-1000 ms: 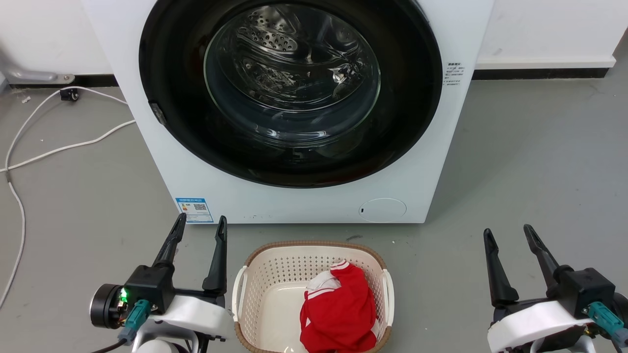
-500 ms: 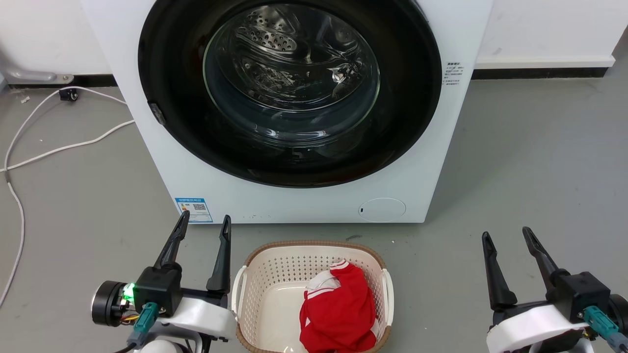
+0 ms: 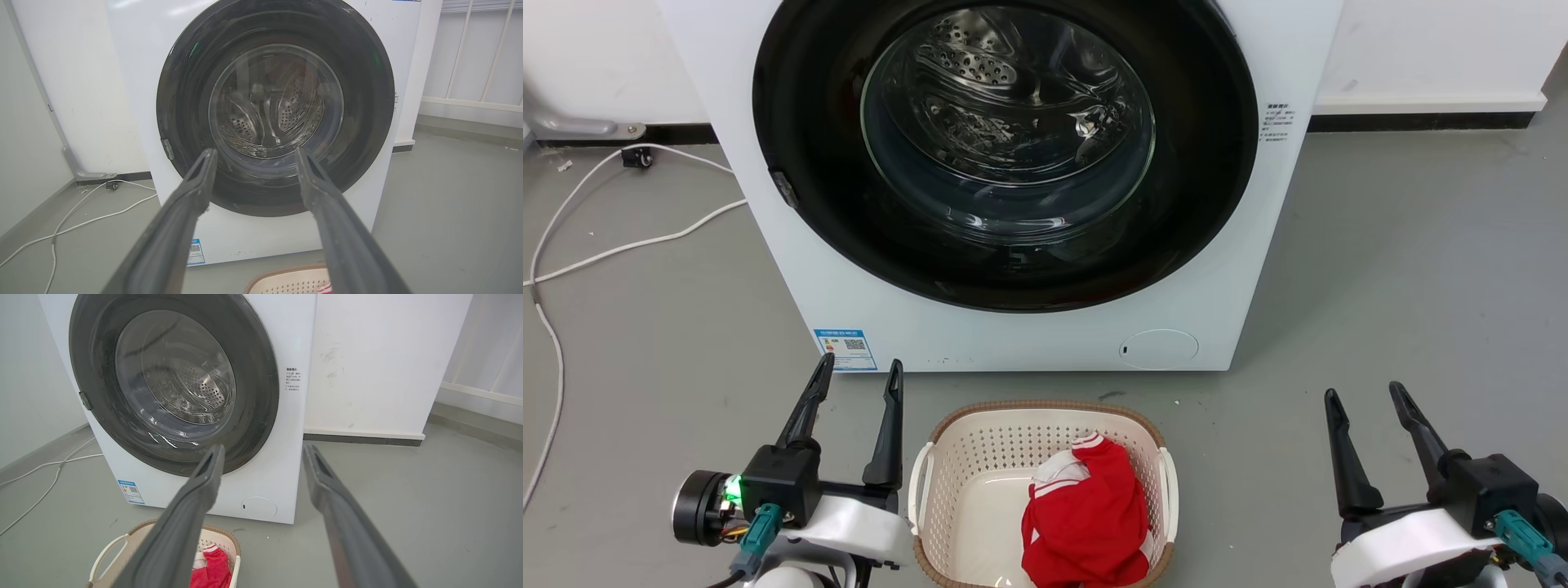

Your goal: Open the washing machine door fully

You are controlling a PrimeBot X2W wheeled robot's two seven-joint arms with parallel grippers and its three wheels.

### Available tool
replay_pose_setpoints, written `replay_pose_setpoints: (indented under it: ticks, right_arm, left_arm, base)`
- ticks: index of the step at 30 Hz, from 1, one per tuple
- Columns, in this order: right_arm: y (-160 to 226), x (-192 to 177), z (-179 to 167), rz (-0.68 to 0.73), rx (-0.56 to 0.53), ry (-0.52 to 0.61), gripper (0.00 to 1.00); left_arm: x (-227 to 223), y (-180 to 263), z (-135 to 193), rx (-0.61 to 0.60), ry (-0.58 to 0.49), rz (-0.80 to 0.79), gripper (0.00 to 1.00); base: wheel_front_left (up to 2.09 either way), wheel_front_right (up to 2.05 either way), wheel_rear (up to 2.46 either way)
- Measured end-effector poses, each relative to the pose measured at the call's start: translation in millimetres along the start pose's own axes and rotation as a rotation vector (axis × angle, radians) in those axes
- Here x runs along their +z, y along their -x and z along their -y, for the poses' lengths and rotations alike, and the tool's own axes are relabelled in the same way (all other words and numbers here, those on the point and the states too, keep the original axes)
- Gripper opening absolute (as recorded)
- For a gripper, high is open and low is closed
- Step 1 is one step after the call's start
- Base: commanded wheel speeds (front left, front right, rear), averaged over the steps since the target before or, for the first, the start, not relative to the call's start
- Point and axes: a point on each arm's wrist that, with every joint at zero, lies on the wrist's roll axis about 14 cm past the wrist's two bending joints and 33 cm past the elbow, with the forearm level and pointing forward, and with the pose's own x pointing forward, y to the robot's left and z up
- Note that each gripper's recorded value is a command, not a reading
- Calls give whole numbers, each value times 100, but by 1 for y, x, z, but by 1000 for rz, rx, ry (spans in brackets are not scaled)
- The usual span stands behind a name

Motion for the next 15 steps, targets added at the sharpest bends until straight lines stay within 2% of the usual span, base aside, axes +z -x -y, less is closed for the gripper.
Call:
replay_pose_setpoints:
  ticks: [1,2,3,6,8,11,15]
  right_arm:
    - [0,0,0,0,-1,-6,36]
    - [0,-1,0,0,-2,-12,4]
    - [0,0,0,3,-1,-18,0]
    - [0,1,1,17,-8,-56,0]
    - [0,2,4,31,-24,-134,0]
    - [-2,6,10,68,-58,-302,0]
    - [-4,8,19,127,-118,-623,0]
  left_arm:
    - [0,0,0,1,0,0,100]
    - [0,0,0,1,1,-1,100]
    - [0,0,0,1,1,-1,100]
    - [-1,0,0,0,-1,-3,100]
    - [-1,0,-1,3,0,-3,100]
    - [-1,1,-3,9,2,-2,100]
    - [-1,1,-4,16,4,-2,100]
  base:
    - [0,0,0]
    - [0,0,0]
    - [0,0,0]
    - [0,0,0]
    - [0,0,0]
    - [0,0,0]
    - [0,0,0]
